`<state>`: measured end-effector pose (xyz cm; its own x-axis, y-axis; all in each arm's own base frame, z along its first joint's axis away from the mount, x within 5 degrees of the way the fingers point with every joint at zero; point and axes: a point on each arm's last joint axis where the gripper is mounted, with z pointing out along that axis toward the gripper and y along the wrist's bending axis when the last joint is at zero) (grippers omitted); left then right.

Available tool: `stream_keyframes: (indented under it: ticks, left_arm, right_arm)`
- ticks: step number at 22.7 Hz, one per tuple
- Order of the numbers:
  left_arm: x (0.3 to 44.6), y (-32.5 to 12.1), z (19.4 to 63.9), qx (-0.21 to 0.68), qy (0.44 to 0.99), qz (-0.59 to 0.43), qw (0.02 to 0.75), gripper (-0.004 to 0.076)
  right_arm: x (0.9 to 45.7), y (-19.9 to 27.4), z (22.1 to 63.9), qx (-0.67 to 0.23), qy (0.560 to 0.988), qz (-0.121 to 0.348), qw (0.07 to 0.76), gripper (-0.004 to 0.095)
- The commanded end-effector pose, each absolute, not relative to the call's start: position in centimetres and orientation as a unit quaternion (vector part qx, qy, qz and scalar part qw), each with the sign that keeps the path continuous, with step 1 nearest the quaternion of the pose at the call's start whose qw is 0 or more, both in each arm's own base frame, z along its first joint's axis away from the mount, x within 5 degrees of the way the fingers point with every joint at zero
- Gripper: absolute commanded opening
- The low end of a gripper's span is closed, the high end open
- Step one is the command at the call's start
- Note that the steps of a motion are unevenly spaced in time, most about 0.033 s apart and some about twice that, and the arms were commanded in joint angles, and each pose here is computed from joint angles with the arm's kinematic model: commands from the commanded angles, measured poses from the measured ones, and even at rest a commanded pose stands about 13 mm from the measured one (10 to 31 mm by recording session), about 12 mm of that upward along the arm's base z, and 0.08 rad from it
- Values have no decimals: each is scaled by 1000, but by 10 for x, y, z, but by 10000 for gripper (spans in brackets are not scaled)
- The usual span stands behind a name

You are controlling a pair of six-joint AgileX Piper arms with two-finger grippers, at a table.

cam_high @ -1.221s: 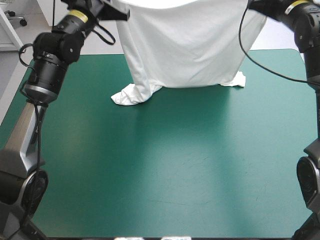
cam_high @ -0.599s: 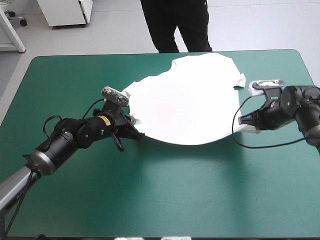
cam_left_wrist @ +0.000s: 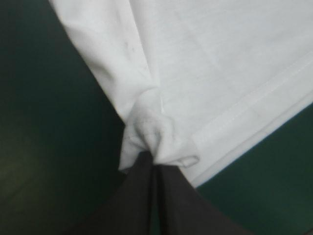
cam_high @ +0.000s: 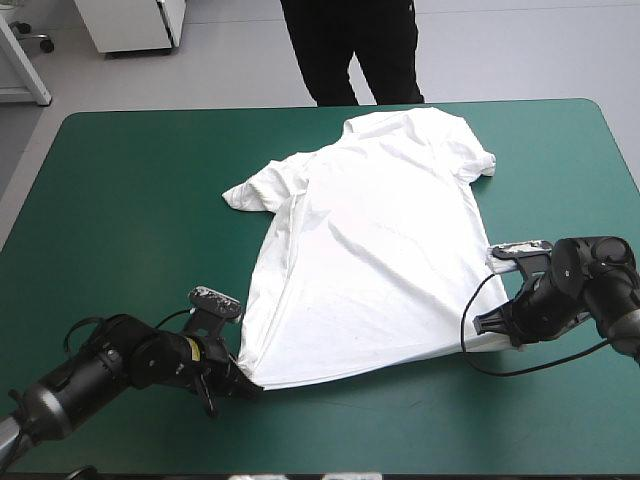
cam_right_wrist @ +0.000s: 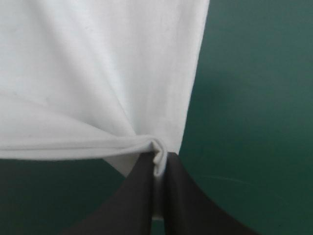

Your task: Fold the cloth

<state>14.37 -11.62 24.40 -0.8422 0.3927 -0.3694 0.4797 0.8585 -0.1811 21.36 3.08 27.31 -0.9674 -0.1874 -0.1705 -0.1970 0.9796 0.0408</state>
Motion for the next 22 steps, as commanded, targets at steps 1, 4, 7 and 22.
stream_keyframes:
  ticks: [1, 4, 7, 22]
  left_arm:
    - [124, -112, 252, 209, 951, -158, 166, -9]
    - [108, -108, 247, 198, 956, -162, 146, -9]
    - [96, -105, 245, 188, 958, -165, 138, -9]
    - [78, -105, 239, 215, 959, -133, 132, 52]
  right_arm:
    - [201, 31, 281, -100, 990, 35, 92, -17]
    - [187, 33, 276, -96, 991, 52, 71, -17]
    - [170, 37, 267, -102, 992, 63, 35, -17]
    - [119, 33, 241, -107, 992, 68, 19, 248]
